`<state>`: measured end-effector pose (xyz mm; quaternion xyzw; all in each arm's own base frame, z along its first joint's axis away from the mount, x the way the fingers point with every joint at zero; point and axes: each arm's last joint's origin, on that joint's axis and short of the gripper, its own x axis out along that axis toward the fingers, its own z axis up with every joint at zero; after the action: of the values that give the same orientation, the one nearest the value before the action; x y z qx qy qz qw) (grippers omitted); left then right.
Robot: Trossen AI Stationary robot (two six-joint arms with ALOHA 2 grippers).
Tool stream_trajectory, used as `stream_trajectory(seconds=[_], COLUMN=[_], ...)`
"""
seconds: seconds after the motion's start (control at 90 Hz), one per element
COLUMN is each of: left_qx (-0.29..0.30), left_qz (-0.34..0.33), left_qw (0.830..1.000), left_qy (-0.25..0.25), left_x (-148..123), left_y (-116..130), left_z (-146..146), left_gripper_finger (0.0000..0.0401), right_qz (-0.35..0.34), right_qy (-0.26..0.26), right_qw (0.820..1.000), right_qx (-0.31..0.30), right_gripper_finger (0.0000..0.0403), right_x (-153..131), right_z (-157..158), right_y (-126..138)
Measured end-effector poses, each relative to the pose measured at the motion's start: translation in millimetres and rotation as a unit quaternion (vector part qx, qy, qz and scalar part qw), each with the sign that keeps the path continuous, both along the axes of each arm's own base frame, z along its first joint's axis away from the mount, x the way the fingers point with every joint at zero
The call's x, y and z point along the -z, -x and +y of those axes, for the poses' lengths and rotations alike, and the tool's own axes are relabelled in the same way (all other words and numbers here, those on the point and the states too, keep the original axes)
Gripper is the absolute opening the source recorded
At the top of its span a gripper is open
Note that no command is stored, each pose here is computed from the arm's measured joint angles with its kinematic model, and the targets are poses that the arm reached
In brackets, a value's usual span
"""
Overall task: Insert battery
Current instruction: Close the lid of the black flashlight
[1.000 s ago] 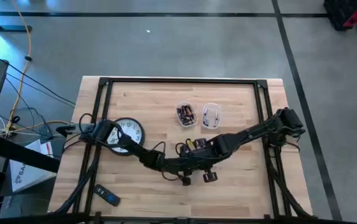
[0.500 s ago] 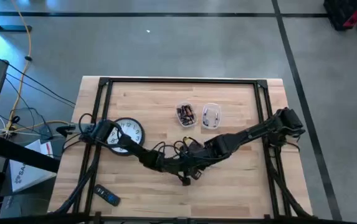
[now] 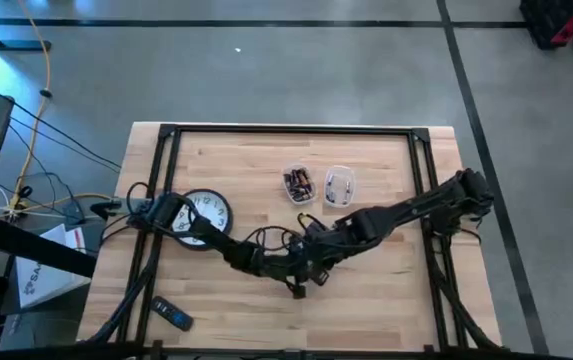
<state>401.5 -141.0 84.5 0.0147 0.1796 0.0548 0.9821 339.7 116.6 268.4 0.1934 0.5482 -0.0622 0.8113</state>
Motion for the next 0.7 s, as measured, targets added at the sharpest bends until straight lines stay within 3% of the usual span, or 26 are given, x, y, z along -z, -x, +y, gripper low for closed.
stream_trajectory(seconds=[0.089, 0.222, 0.478, 0.7], left_qx=[0.0, -0.001, -0.001, 0.019], left_qz=[0.0, 0.0, 0.0, 0.0], left_qw=[1.0, 1.0, 1.0, 1.0], left_qy=[0.0, 0.002, 0.002, -0.018], left_x=[0, 0, 0, 0], left_y=[0, 0, 0, 1], left_z=[0, 0, 0, -4], left_gripper_finger=[0.0099, 0.0099, 0.0099, 0.0099], right_qz=[-0.014, -0.03, -0.035, -0.025], right_qy=[0.04, 0.089, 0.158, 0.136], right_qw=[0.992, 0.964, 0.915, 0.892], right_qx=[-0.118, -0.249, -0.369, -0.431], right_gripper_finger=[0.0038, 0.0065, 0.0119, 0.0135], right_x=[-3, -2, 1, 12], right_z=[0, 3, 0, -1], right_y=[1, 2, 1, -4])
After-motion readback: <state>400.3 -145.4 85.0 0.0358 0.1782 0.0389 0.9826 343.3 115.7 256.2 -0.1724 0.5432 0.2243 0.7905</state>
